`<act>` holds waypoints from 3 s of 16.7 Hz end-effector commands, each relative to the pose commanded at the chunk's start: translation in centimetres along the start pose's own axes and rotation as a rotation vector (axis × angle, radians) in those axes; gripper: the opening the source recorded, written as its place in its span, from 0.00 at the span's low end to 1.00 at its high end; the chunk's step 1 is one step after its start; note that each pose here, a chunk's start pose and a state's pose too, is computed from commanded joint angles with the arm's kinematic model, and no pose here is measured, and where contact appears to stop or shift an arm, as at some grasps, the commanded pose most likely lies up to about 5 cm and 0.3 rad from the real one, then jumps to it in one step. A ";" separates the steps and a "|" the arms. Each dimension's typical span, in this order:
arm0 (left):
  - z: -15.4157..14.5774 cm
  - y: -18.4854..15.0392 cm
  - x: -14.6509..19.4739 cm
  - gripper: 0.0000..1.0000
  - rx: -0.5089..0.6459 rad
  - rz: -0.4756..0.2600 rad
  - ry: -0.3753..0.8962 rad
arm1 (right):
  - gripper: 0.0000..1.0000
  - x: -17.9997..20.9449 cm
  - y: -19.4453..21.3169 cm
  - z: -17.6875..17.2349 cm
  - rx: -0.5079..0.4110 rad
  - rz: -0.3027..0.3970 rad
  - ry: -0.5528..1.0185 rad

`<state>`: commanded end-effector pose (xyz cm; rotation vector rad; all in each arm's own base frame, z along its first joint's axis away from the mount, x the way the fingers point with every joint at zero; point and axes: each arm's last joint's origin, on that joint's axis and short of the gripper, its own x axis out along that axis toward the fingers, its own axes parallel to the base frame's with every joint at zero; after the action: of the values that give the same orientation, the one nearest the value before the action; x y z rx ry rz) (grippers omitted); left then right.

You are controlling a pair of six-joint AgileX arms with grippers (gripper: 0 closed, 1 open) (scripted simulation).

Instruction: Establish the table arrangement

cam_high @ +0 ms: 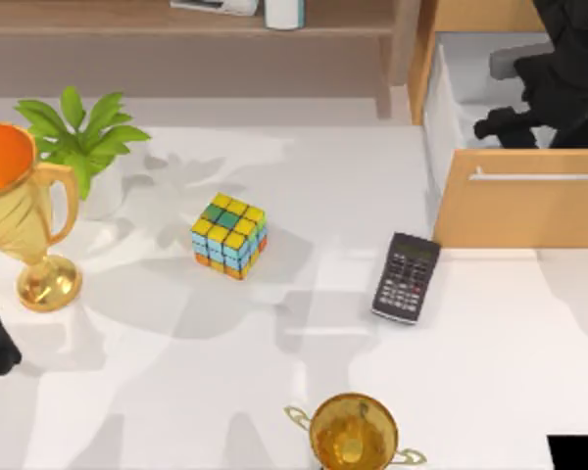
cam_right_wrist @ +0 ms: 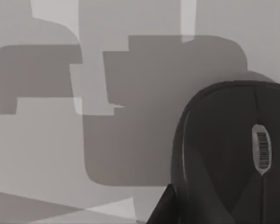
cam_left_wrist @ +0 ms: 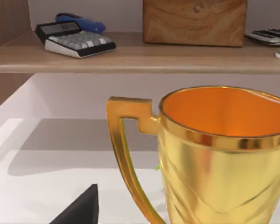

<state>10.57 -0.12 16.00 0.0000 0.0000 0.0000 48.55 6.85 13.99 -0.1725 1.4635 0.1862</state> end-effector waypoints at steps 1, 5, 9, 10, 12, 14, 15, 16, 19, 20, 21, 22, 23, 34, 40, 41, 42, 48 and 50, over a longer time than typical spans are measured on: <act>0.0 0.0 0.0 1.00 0.000 0.000 0.000 | 0.00 0.0 0.0 0.0 0.000 0.000 0.000; 0.0 0.0 0.0 1.00 0.000 0.000 0.000 | 0.00 0.0 0.0 0.0 0.000 0.000 0.000; 0.0 0.0 0.0 1.00 0.000 0.000 0.000 | 0.00 -0.5 0.0 0.0 0.005 -0.001 -0.010; 0.0 0.0 0.0 1.00 0.000 0.000 0.000 | 0.00 -1.3 0.1 0.0 0.008 -0.004 -0.026; 0.0 0.0 0.0 1.00 0.000 0.000 0.000 | 0.00 -3.9 0.5 -0.3 0.026 -0.014 -0.077; 0.0 0.0 0.0 1.00 0.000 0.000 0.000 | 0.00 -7.2 0.8 -1.1 0.058 -0.025 -0.140; 0.0 0.0 0.0 1.00 0.000 0.000 0.000 | 0.00 -9.0 1.0 -1.7 0.078 -0.030 -0.174; 0.0 0.0 0.0 1.00 0.000 0.000 0.000 | 0.00 -10.8 1.2 -2.4 0.100 -0.035 -0.208; 0.0 0.0 0.0 1.00 0.000 0.000 0.000 | 0.00 -15.7 2.1 -5.4 0.167 -0.040 -0.304; 0.0 0.0 0.0 1.00 0.000 0.000 0.000 | 0.00 -17.1 2.4 -6.6 0.188 -0.038 -0.330; 0.0 0.0 0.0 1.00 0.000 0.000 0.000 | 0.00 -18.3 2.7 -7.9 0.209 -0.036 -0.352; 0.0 0.0 0.0 1.00 0.000 0.000 0.000 | 0.00 -19.3 3.1 -9.2 0.228 -0.032 -0.370; 0.0 0.0 0.0 1.00 0.000 0.000 0.000 | 0.00 -20.0 3.5 -10.7 0.246 -0.028 -0.383; 0.0 0.0 0.0 1.00 0.000 0.000 0.000 | 0.00 -15.0 6.2 -25.8 0.304 0.000 -0.258; 0.0 0.0 0.0 1.00 0.000 0.000 0.000 | 0.00 -8.4 6.5 -32.0 0.253 -0.012 -0.099; 0.0 0.0 0.0 1.00 0.000 0.000 0.000 | 0.00 -7.5 6.5 -32.8 0.243 -0.015 -0.076; 0.0 0.0 0.0 1.00 0.000 0.000 0.000 | 0.00 -6.7 6.5 -33.5 0.235 -0.017 -0.055; 0.0 0.0 0.0 1.00 0.000 0.000 0.000 | 0.00 -4.8 6.5 -35.2 0.214 -0.024 -0.001; 0.0 0.0 0.0 1.00 0.000 0.000 0.000 | 0.00 -4.8 6.5 -35.2 0.214 -0.024 -0.001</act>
<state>10.57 -0.12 16.00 0.0000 0.0000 0.0000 12.56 4.99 15.25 -0.0157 1.4686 0.0098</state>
